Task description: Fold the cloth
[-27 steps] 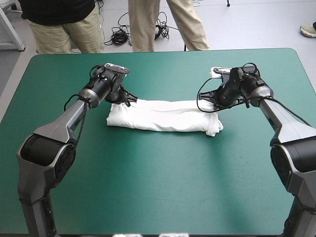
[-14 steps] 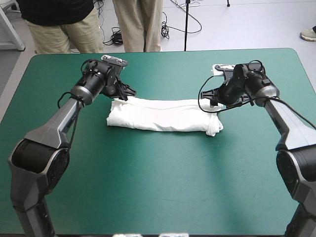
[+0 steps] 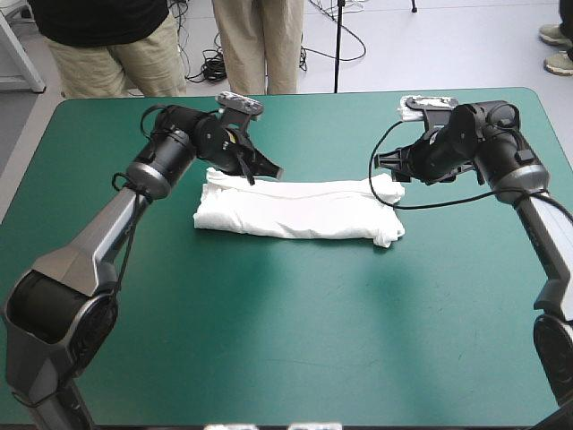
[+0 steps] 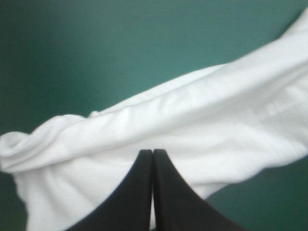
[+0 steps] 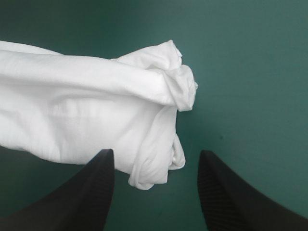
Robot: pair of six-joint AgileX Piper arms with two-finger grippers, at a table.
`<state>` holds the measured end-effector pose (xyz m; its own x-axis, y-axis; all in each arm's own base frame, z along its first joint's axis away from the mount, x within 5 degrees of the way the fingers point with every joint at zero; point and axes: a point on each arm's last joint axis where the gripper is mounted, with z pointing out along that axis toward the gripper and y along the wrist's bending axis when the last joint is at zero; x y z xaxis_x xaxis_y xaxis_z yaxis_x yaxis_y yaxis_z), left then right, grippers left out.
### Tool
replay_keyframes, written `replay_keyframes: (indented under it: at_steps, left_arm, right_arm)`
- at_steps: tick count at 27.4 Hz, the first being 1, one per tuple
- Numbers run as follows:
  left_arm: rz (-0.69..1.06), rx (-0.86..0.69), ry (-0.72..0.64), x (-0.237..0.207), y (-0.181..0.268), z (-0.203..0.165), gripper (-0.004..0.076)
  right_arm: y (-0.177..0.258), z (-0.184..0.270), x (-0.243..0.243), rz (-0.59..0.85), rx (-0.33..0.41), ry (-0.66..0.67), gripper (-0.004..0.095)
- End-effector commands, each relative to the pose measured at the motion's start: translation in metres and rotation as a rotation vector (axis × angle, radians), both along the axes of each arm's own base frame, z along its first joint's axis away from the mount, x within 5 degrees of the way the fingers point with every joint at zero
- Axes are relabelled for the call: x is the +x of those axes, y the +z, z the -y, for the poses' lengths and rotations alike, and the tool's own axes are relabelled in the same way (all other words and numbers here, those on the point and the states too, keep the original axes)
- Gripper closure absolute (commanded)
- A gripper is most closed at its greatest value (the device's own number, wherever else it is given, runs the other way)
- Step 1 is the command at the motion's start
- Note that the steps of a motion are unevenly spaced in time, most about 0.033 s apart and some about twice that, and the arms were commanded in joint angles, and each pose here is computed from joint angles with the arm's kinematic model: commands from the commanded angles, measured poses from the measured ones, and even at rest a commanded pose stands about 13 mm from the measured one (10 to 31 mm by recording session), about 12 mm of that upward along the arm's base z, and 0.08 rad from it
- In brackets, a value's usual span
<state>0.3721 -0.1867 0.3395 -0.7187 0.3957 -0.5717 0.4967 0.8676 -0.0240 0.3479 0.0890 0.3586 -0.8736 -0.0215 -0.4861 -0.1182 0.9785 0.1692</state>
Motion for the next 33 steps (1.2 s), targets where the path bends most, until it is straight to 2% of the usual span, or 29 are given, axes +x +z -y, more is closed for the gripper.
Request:
replay_keyframes:
  at_steps: [1, 6, 11, 15, 19, 23, 25, 29, 33]
  left_arm:
    - [0.089, -0.074, -0.077, -0.014, 0.022, 0.027, 0.0733]
    - [0.056, -0.057, -0.146, -0.016, -0.005, 0.062, 0.0733]
    - [0.007, -0.031, -0.158, -0.008, -0.034, 0.075, 0.0733]
    - [-0.011, -0.020, -0.155, 0.000, -0.053, 0.080, 0.0733]
    - [-0.067, -0.001, -0.153, 0.007, -0.080, 0.086, 0.0733]
    - [-0.123, -0.010, -0.148, 0.009, -0.096, 0.090, 0.0733]
    - [-0.132, -0.011, -0.147, 0.009, -0.100, 0.091, 0.0733]
    - [-0.139, -0.007, -0.151, 0.008, -0.100, 0.091, 0.0733]
    - [-0.138, 0.005, -0.171, 0.008, -0.100, 0.090, 0.0733]
  right_arm:
    - [0.029, 0.004, -0.010, 0.105, 0.029, 0.000, 0.0416]
    - [0.029, 0.006, -0.009, 0.108, 0.025, -0.006, 0.0417]
    - [0.029, 0.018, -0.006, 0.106, 0.034, -0.046, 0.0417]
    - [0.031, 0.033, -0.003, 0.104, 0.114, -0.092, 0.0417]
    - [0.026, 0.042, 0.003, 0.076, 0.196, -0.066, 0.0416]
    - [0.011, 0.044, 0.012, 0.030, 0.190, -0.032, 0.0410]
    - [0.002, 0.044, 0.018, 0.013, 0.170, 0.001, 0.0361]
    - [-0.025, 0.040, 0.034, -0.061, 0.190, 0.021, 0.0218]
    - [-0.065, 0.038, 0.053, -0.168, 0.211, 0.011, 0.0220]
